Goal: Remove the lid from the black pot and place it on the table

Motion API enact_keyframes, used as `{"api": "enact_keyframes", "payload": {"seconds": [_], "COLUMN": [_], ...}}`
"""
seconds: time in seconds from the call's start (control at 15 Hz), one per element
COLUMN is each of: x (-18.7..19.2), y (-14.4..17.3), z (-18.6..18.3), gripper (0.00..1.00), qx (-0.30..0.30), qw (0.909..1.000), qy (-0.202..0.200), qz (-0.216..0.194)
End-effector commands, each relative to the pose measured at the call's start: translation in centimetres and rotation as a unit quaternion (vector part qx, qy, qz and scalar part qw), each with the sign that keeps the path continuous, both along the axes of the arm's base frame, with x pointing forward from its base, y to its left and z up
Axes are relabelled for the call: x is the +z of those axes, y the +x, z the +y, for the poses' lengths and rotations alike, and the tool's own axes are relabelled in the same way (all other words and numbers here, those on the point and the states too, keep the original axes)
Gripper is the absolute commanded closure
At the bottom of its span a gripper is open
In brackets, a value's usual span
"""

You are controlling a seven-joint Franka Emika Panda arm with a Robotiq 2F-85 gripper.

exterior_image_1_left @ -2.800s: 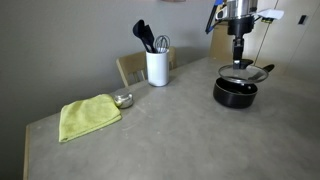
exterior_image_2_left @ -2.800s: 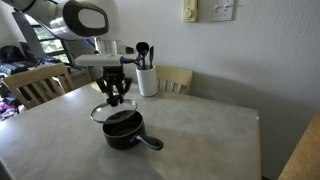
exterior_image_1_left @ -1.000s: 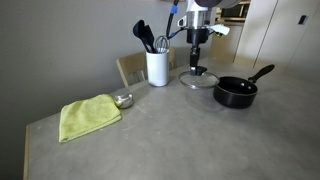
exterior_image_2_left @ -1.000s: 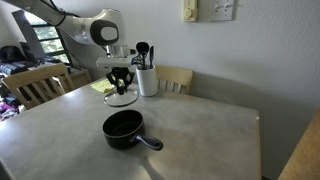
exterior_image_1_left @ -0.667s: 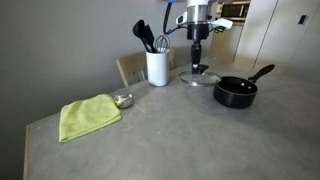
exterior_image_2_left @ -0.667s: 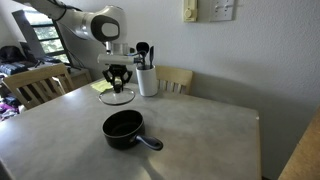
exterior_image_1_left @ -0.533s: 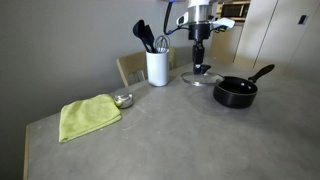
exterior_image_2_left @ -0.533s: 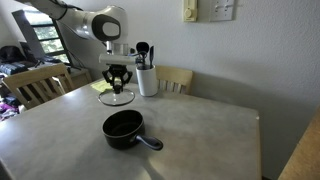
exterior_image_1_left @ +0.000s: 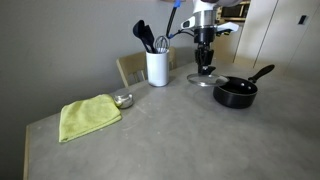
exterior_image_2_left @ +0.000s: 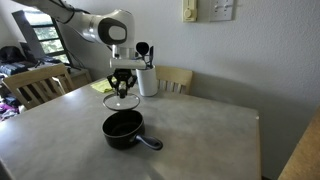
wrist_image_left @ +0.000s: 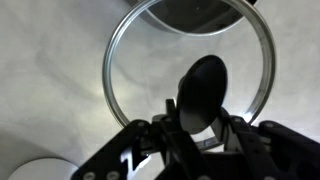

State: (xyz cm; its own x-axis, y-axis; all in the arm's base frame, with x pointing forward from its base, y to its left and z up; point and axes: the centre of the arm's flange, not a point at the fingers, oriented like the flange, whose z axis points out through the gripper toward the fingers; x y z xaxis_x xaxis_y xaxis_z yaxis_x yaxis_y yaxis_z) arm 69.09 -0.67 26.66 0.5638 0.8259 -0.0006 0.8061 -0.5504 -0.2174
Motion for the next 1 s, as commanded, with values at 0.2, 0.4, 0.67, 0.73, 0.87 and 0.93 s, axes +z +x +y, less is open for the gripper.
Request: {"api": "enact_keyframes", "payload": {"seconds": [0.2, 0.4, 0.67, 0.73, 0.87, 0.93], "x": [-0.3, -0.4, -0.4, -0.4, -0.4, -0.4], "y": [-0.1, -0.2, -0.2, -0.2, -0.2, -0.2], "z": [0.7, 0.7, 0.7, 0.7, 0.7, 0.7], "gripper": [0.63, 0.63, 0.63, 0.63, 0.63, 0.88], "qx": [-0.002, -0.003, -0.004, -0.004, -0.004, -0.004], "qw": [1.0000, 1.0000, 1.0000, 1.0000, 1.0000, 1.0000], "qy": [0.004, 0.005, 0.005, 0.005, 0.005, 0.005], "qz": [0.001, 0.002, 0.002, 0.002, 0.002, 0.002]}}
